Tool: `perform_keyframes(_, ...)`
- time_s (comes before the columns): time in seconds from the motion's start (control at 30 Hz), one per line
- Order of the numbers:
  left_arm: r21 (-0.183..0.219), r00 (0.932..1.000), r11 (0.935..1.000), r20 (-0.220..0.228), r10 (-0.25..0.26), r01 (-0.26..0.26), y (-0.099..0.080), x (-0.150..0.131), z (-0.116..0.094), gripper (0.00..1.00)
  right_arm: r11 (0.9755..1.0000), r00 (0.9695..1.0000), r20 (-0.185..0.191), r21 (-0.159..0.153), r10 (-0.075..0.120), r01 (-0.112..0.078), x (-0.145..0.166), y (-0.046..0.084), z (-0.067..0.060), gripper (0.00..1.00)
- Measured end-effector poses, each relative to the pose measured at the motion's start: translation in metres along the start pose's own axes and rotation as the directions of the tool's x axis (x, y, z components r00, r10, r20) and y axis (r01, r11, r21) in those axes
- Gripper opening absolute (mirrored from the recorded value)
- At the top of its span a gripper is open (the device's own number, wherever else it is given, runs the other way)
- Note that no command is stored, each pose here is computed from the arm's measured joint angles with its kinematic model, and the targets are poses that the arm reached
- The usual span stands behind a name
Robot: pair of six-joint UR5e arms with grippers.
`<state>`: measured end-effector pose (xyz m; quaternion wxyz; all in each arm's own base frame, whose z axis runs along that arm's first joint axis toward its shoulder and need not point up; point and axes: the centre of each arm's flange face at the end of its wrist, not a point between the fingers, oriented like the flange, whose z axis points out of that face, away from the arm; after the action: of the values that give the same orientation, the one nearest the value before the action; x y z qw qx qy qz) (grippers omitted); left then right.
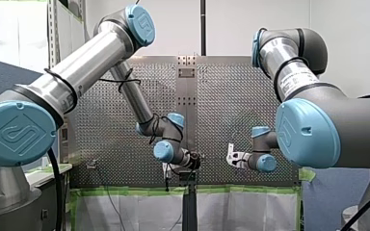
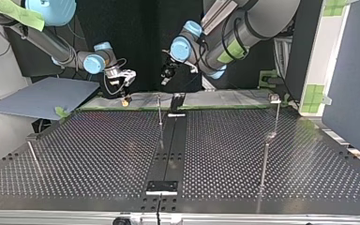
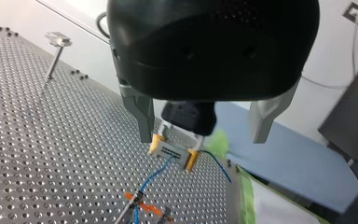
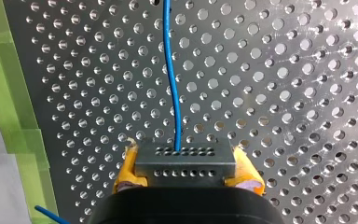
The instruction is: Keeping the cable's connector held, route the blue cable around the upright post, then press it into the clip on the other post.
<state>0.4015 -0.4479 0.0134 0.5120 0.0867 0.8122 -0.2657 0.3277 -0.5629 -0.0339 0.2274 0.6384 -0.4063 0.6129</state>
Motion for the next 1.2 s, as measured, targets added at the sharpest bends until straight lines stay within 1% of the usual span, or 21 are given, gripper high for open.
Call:
perform_keyframes(0.13,-0.044,0.9989,0.9983,0.022,0.04,-0.039,0.012,0.008,-0.008,1.0,1.0,1.0,0.0,0.0,0.0,0.0,0.0,0.0,0.0,0.0)
perform_keyframes(0.2,-0.057,0.9984,0.9976,0.038,0.042,-0.039,0.016,0.008,-0.008,1.0,1.0,1.0,-0.001,0.0,0.0,0.0,0.0,0.0,0.0,0.0)
perform_keyframes(0.3,-0.06,0.9971,0.9979,0.07,0.029,-0.025,0.018,0.005,-0.006,1.0,1.0,1.0,-0.001,0.001,0.001,-0.001,0.0,0.0,0.0,0.0)
perform_keyframes(0.43,-0.047,0.9932,0.9989,0.115,0.016,-0.01,0.019,0.0,-0.001,1.0,1.0,1.0,-0.001,0.001,0.001,-0.001,0.0,0.0,0.0,0.0)
perform_keyframes(0.57,-0.023,0.9898,0.9997,0.143,0.006,-0.002,0.02,-0.003,0.004,1.0,1.0,1.0,-0.001,0.001,0.001,-0.001,0.0,-0.001,0.0,0.0)
perform_keyframes(0.73,0.004,0.9867,0.9999,0.162,-0.011,0.01,0.018,-0.007,0.019,1.0,1.0,1.0,-0.001,0.001,0.001,-0.001,0.0,-0.001,0.0,0.0)
perform_keyframes(0.93,0.025,0.9829,0.9997,0.184,-0.01,0.006,0.016,-0.011,0.035,1.0,1.0,1.0,-0.001,0.001,0.001,-0.001,0.0,-0.001,0.0,0.0)
perform_keyframes(1.03,0.031,0.9823,0.9995,0.187,-0.009,0.004,0.018,-0.006,0.043,1.0,1.0,1.0,-0.001,0.002,0.001,-0.001,0.0,-0.001,0.0,0.0)
perform_keyframes(1.2,0.033,0.9817,0.9993,0.189,-0.021,0.015,0.021,-0.003,0.047,1.0,1.0,1.0,-0.001,0.002,0.002,-0.002,0.0,-0.001,0.0,0.0)
